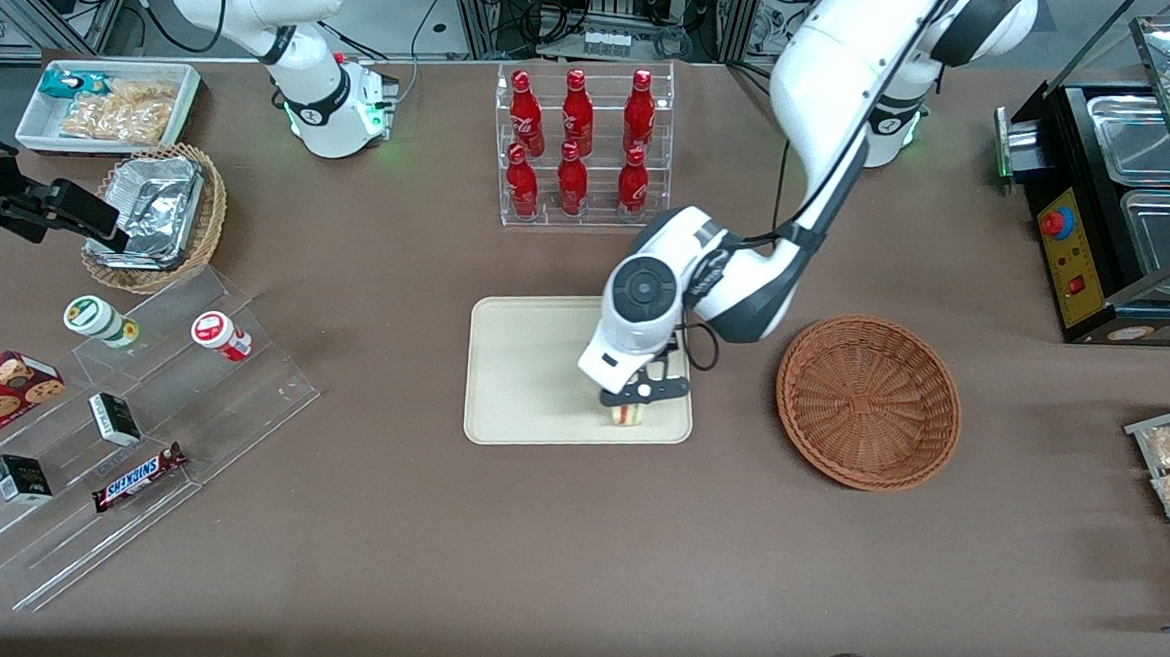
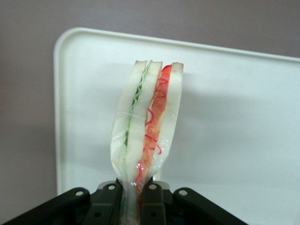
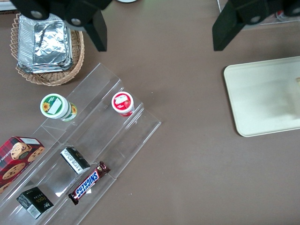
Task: Place sandwich from basket to tray
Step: 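Lower the sandwich onto the tray and open the left gripper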
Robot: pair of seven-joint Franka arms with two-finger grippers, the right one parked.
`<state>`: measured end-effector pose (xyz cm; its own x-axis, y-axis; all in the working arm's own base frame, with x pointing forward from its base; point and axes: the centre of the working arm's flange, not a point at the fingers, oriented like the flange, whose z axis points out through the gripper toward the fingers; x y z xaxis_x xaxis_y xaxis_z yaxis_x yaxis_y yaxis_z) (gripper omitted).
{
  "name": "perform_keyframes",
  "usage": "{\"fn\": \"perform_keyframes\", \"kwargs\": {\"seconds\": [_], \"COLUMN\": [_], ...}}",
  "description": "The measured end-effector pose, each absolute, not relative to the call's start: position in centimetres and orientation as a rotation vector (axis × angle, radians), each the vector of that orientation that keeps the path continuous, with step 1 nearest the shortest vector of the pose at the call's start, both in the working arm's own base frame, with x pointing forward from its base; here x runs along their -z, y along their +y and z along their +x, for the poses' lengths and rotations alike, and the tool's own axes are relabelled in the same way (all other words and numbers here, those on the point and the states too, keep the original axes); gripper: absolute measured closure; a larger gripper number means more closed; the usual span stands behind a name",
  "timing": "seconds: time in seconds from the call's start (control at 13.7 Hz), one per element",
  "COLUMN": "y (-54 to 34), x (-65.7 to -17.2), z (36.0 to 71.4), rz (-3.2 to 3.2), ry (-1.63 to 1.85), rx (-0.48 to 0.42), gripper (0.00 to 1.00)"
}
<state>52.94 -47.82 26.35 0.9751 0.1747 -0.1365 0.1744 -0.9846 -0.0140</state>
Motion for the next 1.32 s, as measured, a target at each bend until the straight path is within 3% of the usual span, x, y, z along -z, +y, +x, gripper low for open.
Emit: {"fn": "perform_keyframes", "kwargs": {"seconds": [0.37,1.02,1.1,1.32], "y": [-50.9,-53.8,-54.0,-54.2], "x": [-26.1,-23.2,-23.2,-24.0], "z": [52.4,52.0,51.8,52.2], "rz": [-3.111,-3.099,-3.099,-3.112], "ry": [-0.290,-0.342,-0.344,-0.347], "rx": [-0.316,-0.328,-0.327,-0.309], "gripper": [0.85,0.85,0.81,0.51]}}
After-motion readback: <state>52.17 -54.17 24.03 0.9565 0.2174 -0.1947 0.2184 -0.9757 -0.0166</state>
